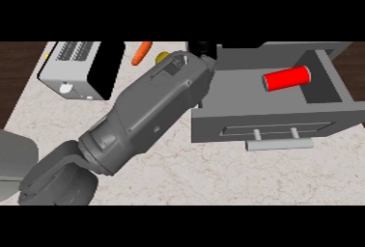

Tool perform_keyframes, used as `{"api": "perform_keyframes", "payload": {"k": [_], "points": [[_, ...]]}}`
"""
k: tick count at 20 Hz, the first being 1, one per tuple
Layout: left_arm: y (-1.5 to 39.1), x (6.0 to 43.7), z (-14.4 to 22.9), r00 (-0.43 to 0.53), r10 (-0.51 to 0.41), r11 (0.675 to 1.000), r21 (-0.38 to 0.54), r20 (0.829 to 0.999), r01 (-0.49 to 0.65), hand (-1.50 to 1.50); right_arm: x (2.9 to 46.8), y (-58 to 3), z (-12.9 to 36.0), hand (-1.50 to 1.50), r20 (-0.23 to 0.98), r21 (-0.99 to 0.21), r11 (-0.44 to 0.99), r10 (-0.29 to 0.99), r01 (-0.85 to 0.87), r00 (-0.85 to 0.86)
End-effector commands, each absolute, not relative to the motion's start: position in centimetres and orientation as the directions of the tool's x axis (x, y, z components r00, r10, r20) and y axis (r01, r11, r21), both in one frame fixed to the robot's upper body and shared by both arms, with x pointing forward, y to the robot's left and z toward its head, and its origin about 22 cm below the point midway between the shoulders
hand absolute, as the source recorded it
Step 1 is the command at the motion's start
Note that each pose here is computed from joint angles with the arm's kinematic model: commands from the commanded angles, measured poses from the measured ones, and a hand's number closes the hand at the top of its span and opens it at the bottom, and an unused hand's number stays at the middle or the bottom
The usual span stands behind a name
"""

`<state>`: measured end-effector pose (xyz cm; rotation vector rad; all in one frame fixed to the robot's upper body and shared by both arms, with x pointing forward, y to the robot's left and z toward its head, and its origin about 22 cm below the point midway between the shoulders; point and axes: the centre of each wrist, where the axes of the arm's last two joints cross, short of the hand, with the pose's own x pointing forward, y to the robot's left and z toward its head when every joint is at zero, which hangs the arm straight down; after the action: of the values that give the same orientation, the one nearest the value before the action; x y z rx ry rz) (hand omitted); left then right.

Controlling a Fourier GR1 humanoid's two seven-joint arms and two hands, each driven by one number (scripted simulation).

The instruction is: Pick up the can, place it into the drawer and close the drawer

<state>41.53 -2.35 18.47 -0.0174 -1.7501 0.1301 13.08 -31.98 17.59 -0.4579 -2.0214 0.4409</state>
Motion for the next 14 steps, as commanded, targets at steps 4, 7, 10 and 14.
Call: {"api": "perform_keyframes", "payload": {"k": [4, 7, 10, 14], "points": [[-2.0, 41.8, 18.3, -0.153, 0.116, 0.992, -0.123, 0.981, -0.040, -1.50, 16.0, -28.0, 17.8, -1.50, 0.636, -0.639, 0.751, 0.637, 0.165, -0.435], [-2.5, 41.6, 19.1, -0.158, 0.117, 0.990, -0.128, 0.980, -0.065, -1.50, 18.6, -26.3, 17.1, -1.50, 0.587, -0.676, 0.716, 0.667, 0.177, -0.459], [-0.9, 42.3, 19.1, -0.146, 0.097, 0.992, -0.108, 0.984, -0.064, -1.50, 20.7, -25.3, 16.3, -1.50, 0.556, -0.711, 0.675, 0.712, 0.199, -0.428], [-1.3, 41.8, 19.6, -0.142, 0.100, 0.992, -0.110, 0.985, -0.064, -1.50, 25.1, -24.2, 15.7, -1.50, 0.472, -0.785, 0.587, 0.773, 0.198, -0.423]]}}
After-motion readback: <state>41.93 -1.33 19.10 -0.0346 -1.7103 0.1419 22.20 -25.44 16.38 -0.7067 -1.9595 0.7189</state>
